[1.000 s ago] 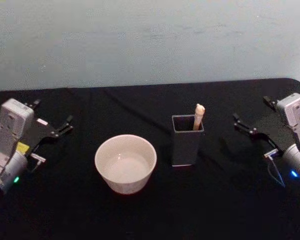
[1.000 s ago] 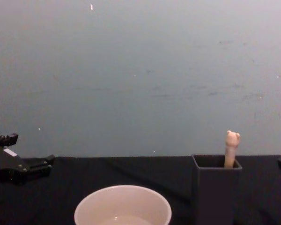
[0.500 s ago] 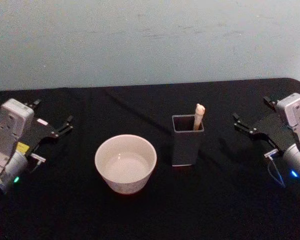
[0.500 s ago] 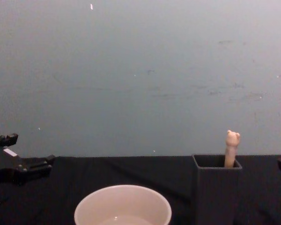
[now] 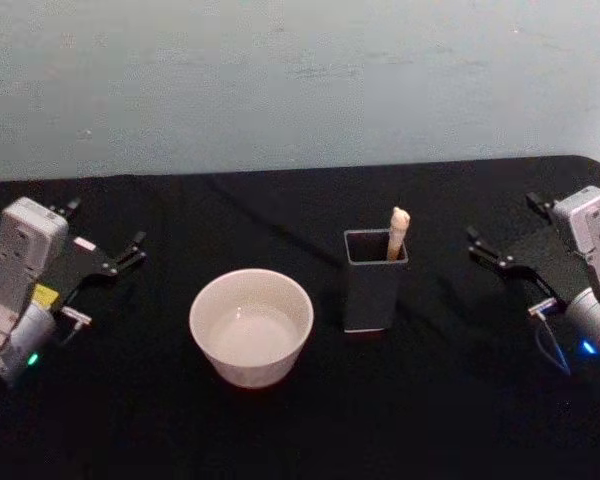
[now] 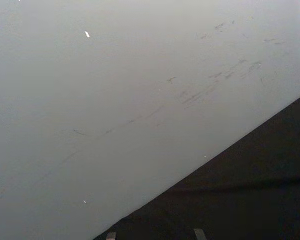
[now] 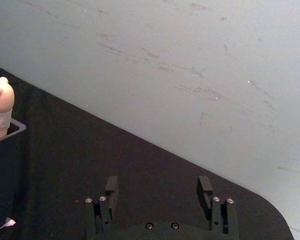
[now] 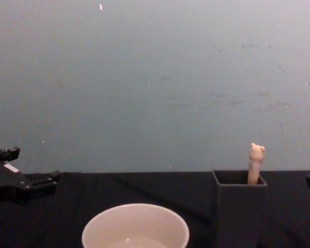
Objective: Pick up the stirring spoon with one hand, stir inside the cup, then place it back in its original position.
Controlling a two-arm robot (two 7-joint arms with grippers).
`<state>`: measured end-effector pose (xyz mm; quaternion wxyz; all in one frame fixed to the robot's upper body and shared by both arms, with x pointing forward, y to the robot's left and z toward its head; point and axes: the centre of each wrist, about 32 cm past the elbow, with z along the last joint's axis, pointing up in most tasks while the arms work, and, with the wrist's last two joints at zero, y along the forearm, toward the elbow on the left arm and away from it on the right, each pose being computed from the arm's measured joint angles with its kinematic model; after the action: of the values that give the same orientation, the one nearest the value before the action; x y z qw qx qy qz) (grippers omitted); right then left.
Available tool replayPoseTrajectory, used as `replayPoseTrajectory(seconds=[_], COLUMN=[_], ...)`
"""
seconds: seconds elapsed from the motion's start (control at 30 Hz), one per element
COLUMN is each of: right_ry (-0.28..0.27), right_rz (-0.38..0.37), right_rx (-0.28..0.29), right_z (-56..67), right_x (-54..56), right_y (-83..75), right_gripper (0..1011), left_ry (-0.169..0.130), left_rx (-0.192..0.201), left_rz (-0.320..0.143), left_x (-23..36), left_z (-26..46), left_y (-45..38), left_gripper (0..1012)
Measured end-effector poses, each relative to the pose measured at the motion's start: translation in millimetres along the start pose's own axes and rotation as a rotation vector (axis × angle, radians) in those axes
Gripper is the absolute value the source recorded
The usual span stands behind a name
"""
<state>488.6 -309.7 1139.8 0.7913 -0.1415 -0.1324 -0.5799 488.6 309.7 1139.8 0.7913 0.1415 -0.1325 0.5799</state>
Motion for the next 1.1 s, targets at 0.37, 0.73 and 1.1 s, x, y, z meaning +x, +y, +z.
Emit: replayPoseTrajectory(seconds=[0.37,0.73,1.1], right_ry=[0.0,0.0,0.0], right_rz=[0.0,0.0,0.0], right_rx=[0.0,0.0,0.0], right_z=[0.0,0.0,0.0], right_x=[0.0,0.0,0.0], right_y=[0.0,0.0,0.0], right_gripper=[1002,1002,1002], left_ry=[0.0,0.0,0.0], left_rx=[0.0,0.0,0.0], left_rz=[0.0,0.0,0.0], left_x=[0.0,0.0,0.0], left_z=[0.0,0.0,0.0], left_y=[0.0,0.0,0.0], left_gripper=[1001,1001,1001])
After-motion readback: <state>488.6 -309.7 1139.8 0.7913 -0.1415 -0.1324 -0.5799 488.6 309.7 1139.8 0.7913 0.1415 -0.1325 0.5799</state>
